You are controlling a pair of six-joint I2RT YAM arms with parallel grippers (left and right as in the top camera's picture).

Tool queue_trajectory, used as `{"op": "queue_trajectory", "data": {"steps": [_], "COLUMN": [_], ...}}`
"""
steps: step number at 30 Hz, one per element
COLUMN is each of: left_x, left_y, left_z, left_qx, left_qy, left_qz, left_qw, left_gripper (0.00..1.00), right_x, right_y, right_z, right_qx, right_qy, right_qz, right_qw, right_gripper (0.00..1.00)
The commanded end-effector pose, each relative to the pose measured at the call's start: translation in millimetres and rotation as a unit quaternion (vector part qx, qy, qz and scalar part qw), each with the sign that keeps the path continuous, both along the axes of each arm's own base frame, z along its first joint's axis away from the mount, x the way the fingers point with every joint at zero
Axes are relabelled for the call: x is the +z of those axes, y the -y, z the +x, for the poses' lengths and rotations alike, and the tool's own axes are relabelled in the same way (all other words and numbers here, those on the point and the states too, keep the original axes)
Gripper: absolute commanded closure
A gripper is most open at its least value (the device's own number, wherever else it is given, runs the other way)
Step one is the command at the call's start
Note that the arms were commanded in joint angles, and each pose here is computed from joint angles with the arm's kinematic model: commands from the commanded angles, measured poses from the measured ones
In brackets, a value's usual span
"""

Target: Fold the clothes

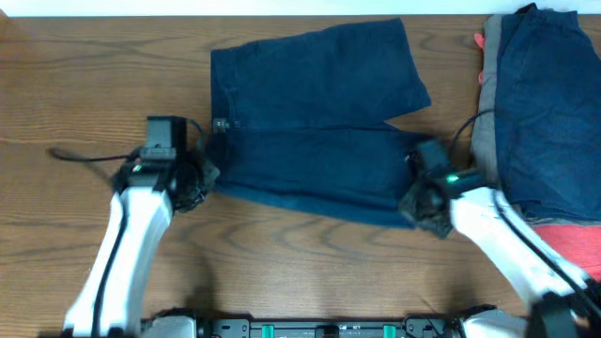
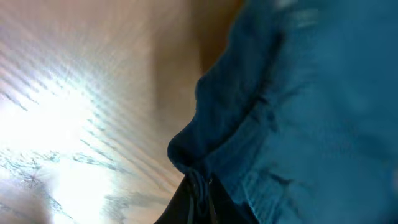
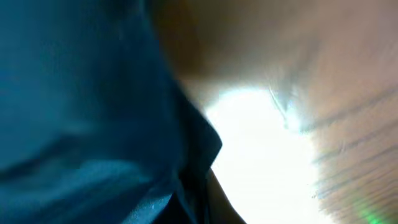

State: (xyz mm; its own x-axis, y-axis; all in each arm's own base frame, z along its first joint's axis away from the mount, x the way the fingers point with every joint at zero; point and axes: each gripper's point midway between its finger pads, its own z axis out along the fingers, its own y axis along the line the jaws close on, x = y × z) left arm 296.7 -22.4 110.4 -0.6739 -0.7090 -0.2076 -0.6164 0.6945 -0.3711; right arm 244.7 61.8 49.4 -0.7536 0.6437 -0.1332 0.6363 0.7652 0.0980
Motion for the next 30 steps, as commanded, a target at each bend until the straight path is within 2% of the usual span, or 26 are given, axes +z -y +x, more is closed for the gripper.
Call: {"op": "queue_trajectory", "data": {"steps": [1,6,14,17,23,30], "left_x": [42,70,100,104,91,68], "left_y": [-15,-14,-14,-14,-24,-44], "left_z": [0,-22,-66,-77,-83,-71], "left_qx": [0.007,0.008,0.013,0.013,0.027,0.057], "left_qy": [0.065,0.101,0.142,0.147,0.115,0.062], "left_qz": [0.035,0.035,0.033,0.033,0.058,0.109], "left_qw": [0.997,0.994,0.989,0.989,0.991,0.99], "left_gripper": [0.94,0.94,0.94,0.94,0.94,0.94], "right_x": [52,107,173,190,183,132], "right_y": [22,39,45,45,39,25], "right_z": [26,25,-3,-1,36,96], "right_qx": [0.039,0.044,0.078,0.09,0.109,0.135], "right_qy": [0.075,0.115,0.156,0.176,0.189,0.155], "right_qz": [-0.03,-0.037,-0.04,-0.044,-0.05,-0.041], "right_qw": [0.996,0.992,0.984,0.979,0.975,0.978], "right_gripper": [0.99,0.99,0.99,0.99,0.99,0.99]}}
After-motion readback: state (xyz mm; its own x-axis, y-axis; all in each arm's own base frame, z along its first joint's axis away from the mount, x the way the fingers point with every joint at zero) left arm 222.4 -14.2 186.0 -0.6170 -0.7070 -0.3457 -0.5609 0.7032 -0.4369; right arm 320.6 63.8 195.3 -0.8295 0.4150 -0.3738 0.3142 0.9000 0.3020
